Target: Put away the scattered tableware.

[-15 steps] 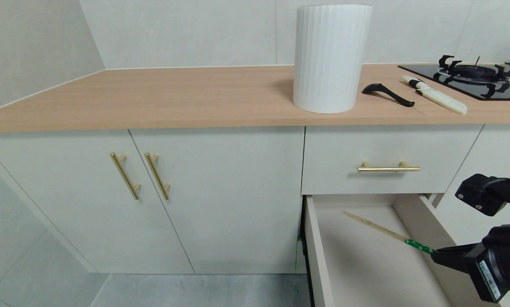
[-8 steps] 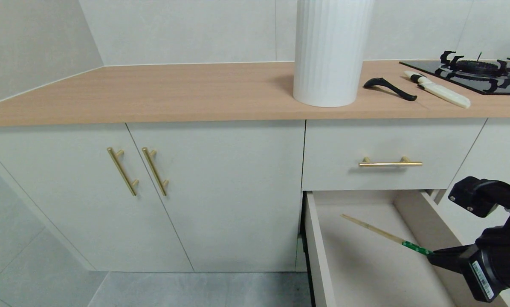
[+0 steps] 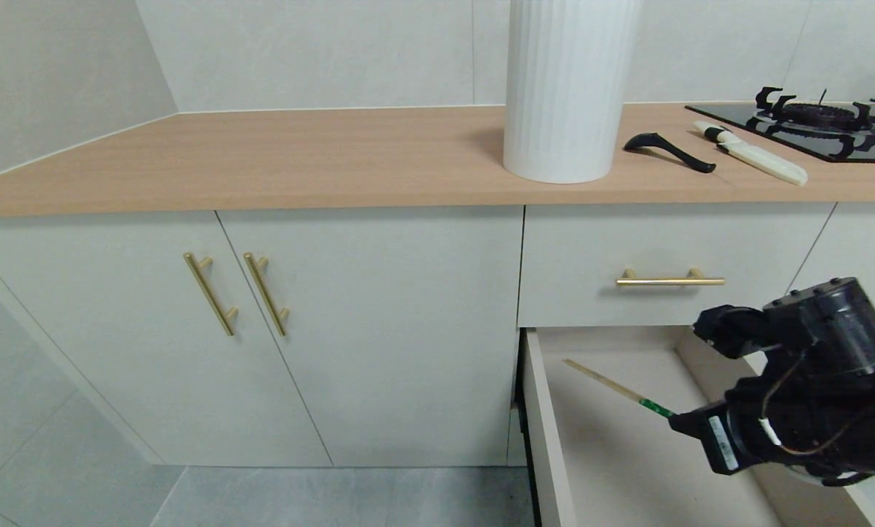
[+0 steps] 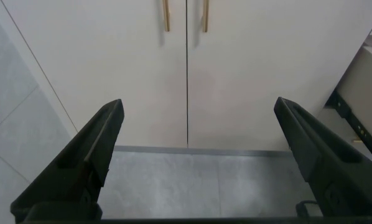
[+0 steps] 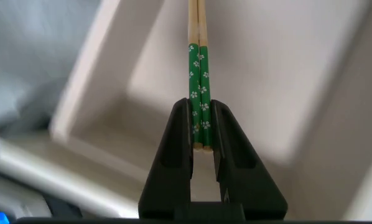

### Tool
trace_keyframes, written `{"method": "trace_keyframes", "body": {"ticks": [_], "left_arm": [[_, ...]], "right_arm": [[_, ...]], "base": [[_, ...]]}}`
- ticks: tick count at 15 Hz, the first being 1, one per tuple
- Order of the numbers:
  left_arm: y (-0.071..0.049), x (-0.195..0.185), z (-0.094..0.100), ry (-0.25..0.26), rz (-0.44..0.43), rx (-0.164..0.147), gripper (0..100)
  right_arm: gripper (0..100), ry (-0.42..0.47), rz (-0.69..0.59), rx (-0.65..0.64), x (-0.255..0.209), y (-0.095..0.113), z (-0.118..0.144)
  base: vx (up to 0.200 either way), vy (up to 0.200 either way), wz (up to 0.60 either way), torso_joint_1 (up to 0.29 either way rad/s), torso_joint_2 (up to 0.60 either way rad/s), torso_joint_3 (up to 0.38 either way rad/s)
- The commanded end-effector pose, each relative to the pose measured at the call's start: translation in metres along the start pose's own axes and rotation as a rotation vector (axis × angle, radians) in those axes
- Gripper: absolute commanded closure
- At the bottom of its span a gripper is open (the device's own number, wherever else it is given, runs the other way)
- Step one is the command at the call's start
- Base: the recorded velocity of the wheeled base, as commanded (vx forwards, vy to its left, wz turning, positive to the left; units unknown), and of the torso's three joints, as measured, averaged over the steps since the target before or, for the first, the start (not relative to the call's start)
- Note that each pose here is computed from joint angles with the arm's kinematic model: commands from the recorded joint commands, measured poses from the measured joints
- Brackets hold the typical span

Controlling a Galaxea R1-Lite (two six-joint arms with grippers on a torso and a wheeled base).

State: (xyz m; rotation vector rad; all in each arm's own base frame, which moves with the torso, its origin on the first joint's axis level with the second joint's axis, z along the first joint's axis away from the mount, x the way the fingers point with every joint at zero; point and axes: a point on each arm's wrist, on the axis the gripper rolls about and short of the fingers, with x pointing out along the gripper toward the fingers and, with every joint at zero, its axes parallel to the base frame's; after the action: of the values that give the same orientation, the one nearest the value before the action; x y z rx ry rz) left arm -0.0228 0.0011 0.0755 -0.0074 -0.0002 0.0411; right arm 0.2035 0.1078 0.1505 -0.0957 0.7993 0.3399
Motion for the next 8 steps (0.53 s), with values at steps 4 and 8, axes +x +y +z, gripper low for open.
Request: {"method": "trace_keyframes", "body": {"ticks": [4,8], "left_arm": [[0.0,0.0,0.0,0.0,0.0,0.0,0],[0.0,0.0,0.0,0.0,0.0,0.0,0]], "right_arm": [[100,0.077,-0.06,0.129,0.089,0.009,-0.009],[100,0.033,-0.131,0.168,0.12,0.009,-0.013]], "base": [[0.0,0.0,0.0,0.0,0.0,0.0],[0.0,0.0,0.0,0.0,0.0,0.0]]}}
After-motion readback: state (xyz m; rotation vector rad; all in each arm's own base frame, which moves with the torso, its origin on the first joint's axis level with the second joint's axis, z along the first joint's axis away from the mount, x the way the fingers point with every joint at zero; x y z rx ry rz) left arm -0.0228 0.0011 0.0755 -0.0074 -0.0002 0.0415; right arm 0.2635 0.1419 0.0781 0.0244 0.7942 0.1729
